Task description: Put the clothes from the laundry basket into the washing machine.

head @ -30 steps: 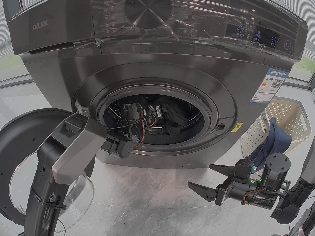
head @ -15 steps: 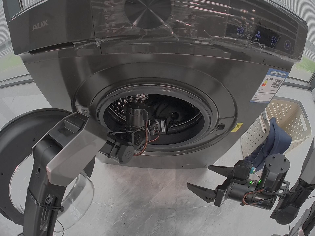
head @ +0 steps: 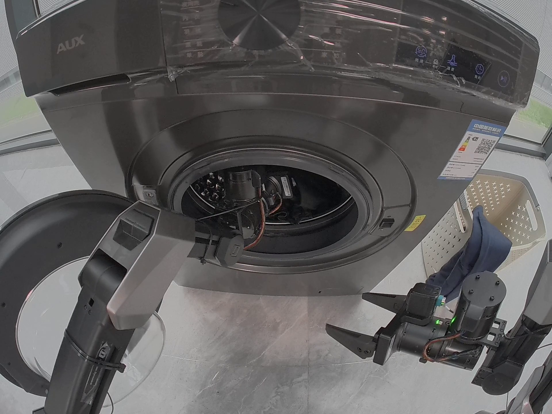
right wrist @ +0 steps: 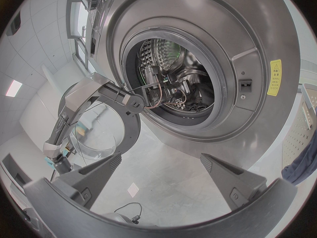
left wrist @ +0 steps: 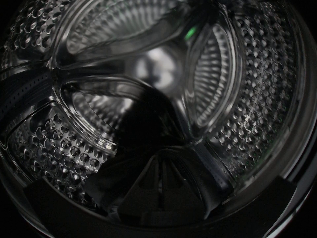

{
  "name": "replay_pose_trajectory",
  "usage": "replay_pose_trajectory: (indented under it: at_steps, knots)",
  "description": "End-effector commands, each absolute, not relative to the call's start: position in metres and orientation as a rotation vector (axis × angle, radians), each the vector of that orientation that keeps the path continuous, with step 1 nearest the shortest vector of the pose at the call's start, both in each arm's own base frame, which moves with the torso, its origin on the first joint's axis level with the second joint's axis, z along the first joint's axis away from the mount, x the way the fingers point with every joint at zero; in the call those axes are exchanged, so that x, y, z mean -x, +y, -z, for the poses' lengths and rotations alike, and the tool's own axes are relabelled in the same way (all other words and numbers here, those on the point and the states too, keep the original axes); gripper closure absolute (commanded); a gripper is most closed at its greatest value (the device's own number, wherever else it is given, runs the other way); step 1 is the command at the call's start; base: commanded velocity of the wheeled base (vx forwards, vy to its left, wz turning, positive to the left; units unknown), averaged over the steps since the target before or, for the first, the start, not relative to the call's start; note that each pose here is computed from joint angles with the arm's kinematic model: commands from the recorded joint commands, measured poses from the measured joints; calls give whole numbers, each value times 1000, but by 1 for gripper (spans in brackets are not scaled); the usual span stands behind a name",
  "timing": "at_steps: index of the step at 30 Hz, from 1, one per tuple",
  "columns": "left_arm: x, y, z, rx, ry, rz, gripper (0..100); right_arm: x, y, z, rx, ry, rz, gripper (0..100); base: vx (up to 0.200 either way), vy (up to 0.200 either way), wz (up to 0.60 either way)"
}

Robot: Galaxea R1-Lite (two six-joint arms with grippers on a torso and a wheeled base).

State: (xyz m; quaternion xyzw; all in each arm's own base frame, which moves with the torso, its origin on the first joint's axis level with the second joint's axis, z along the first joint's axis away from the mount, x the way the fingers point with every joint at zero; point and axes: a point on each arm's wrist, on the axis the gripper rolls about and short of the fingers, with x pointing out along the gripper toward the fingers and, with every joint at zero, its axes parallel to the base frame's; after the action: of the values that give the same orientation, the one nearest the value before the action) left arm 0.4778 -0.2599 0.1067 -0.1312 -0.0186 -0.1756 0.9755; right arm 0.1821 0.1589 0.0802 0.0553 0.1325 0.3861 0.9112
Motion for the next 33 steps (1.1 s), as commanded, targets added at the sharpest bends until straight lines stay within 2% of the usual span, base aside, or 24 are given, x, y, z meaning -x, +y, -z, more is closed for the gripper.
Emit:
replay_pose_trajectory:
  at_steps: [1, 3, 4, 10, 11, 18, 24, 27, 28, 29, 30, 33]
  knots:
    - [-491, -259, -84, 286, -32, 321, 100, -183, 160, -77, -111, 282, -795, 0, 0, 0, 0]
    - [-491, -259, -85, 285, -34, 321, 100, -183, 160, -77, -111, 282, -795, 0, 0, 0, 0]
    - [-491, -259, -86, 283, -33, 322, 0, -183, 160, -77, -111, 282, -795, 0, 0, 0, 0]
    - [-488, -260, -93, 291, -38, 331, 0, -183, 160, -76, -110, 285, -795, 0, 0, 0, 0]
    - [-479, -262, -106, 293, -32, 340, 0, -183, 160, -75, -108, 291, -794, 0, 0, 0, 0]
    - [-404, -268, -117, 210, 136, 416, 0, -182, 159, -78, -112, 280, -794, 0, 0, 0, 0]
    - [-355, -253, -110, 124, 155, 456, 0, -181, 157, -77, -111, 288, -793, 0, 0, 0, 0]
    - [-326, -247, -106, 85, 144, 514, 0, -177, 155, -75, -106, 303, -794, 0, 0, 0, 0]
    - [-305, -244, -106, 79, 143, 579, 0, -175, 154, -76, -106, 302, -794, 0, 0, 0, 0]
    - [-305, -244, -106, 79, 143, 579, 0, -175, 154, -76, -106, 302, -794, 0, 0, 0, 0]
    - [-277, -242, -111, 86, 140, 651, 0, -174, 153, -78, -109, 293, -795, 0, 0, 0, 0]
    - [-243, -234, -118, 93, 142, 711, 0, -170, 152, -81, -111, 285, -807, 0, 0, 0, 0]
